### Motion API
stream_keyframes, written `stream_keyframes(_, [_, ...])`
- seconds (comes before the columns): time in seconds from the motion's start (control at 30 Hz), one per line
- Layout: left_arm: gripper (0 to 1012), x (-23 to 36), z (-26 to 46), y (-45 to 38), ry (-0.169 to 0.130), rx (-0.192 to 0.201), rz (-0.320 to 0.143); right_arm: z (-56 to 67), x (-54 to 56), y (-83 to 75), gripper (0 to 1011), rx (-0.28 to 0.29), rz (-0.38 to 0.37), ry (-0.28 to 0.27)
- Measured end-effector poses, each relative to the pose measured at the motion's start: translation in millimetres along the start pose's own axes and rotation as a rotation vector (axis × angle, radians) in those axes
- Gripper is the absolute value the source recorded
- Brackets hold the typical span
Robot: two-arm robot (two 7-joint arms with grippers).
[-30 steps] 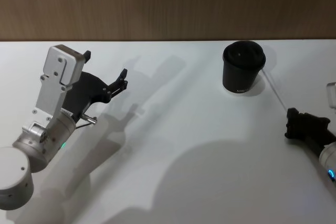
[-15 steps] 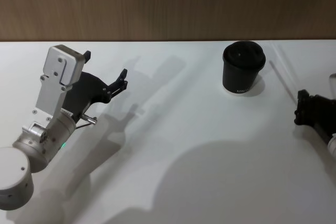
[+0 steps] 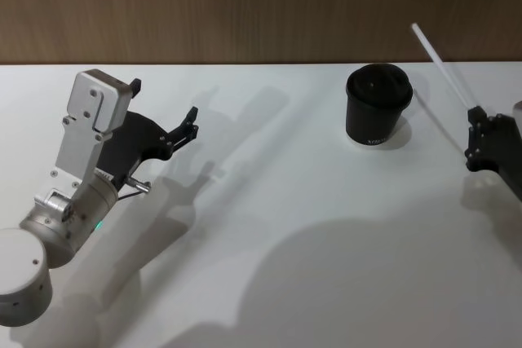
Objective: Pick up the straw with one hand, pass it to the other hand, and insert it into the cup.
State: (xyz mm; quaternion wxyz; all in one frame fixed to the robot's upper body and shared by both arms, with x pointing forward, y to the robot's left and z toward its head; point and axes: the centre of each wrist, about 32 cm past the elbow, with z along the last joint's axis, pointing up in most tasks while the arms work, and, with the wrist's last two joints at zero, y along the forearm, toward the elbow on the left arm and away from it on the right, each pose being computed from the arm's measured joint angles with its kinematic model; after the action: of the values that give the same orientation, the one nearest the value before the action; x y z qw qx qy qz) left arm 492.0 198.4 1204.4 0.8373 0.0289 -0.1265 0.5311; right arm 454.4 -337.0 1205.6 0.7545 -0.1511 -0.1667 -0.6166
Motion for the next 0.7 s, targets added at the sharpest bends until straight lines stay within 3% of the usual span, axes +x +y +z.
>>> stream_keyframes(0.3, [1003, 0.0, 0.0, 0.0, 0.000, 0.000, 0.000, 14.1, 2.1, -2.8, 2, 0.077, 0.056, -0.083])
stream_keyframes(0.7, [1003, 0.0, 0.0, 0.0, 0.000, 0.000, 0.000, 32.9, -2.9, -9.3, 2, 0.175, 0.133, -0.142])
